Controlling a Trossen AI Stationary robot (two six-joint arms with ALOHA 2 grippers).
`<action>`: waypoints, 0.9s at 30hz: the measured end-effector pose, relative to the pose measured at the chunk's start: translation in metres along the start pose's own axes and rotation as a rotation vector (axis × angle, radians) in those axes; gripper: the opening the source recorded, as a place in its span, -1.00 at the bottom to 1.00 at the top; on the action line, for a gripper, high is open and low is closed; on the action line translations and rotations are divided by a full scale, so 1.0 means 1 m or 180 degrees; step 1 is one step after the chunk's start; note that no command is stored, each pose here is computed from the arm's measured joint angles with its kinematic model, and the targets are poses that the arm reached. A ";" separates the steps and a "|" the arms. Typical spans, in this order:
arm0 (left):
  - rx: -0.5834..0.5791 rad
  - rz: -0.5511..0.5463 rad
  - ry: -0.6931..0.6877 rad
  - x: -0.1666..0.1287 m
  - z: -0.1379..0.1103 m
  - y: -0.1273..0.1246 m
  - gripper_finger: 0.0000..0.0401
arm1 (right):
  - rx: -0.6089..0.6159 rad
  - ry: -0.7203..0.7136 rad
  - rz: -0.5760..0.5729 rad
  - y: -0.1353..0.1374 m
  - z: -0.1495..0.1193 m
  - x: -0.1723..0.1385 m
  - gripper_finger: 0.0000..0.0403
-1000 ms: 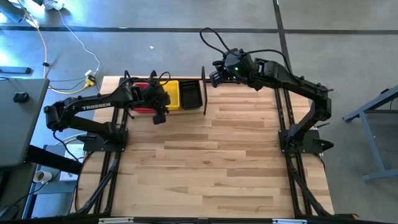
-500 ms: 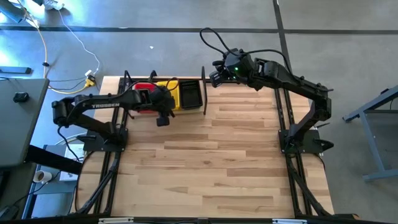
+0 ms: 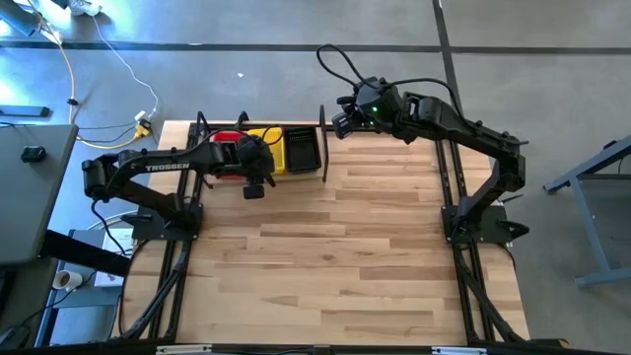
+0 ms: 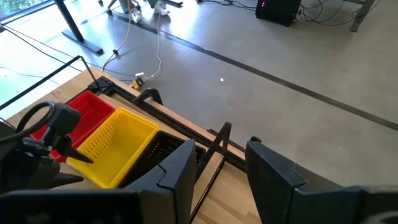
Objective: Stack baskets on shelf by color
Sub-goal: Stack the yellow bin on top of the yellow bin on the shelf
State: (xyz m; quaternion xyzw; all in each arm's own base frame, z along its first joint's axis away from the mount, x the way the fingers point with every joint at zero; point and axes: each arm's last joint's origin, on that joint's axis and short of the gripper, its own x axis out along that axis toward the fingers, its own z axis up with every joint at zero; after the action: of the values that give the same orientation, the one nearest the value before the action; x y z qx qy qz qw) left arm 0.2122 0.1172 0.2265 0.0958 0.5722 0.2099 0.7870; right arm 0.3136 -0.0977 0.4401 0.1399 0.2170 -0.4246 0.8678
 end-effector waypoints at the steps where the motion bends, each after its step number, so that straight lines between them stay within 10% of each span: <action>1: 0.0000 0.0019 0.0009 0.000 0.000 0.000 -0.25 | 0.0001 -0.0001 0.0000 0.000 0.000 0.000 -0.37; 27: 0.0038 0.0027 0.0364 -0.001 -0.010 -0.002 -0.61 | -0.0036 0.0063 -0.0028 -0.001 -0.002 0.000 -0.37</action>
State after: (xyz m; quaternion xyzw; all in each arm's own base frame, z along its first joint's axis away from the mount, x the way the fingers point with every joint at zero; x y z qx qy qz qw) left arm 0.2029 0.1139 0.2227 0.0907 0.6171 0.2150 0.7515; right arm 0.3123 -0.0973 0.4381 0.1383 0.2285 -0.4258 0.8645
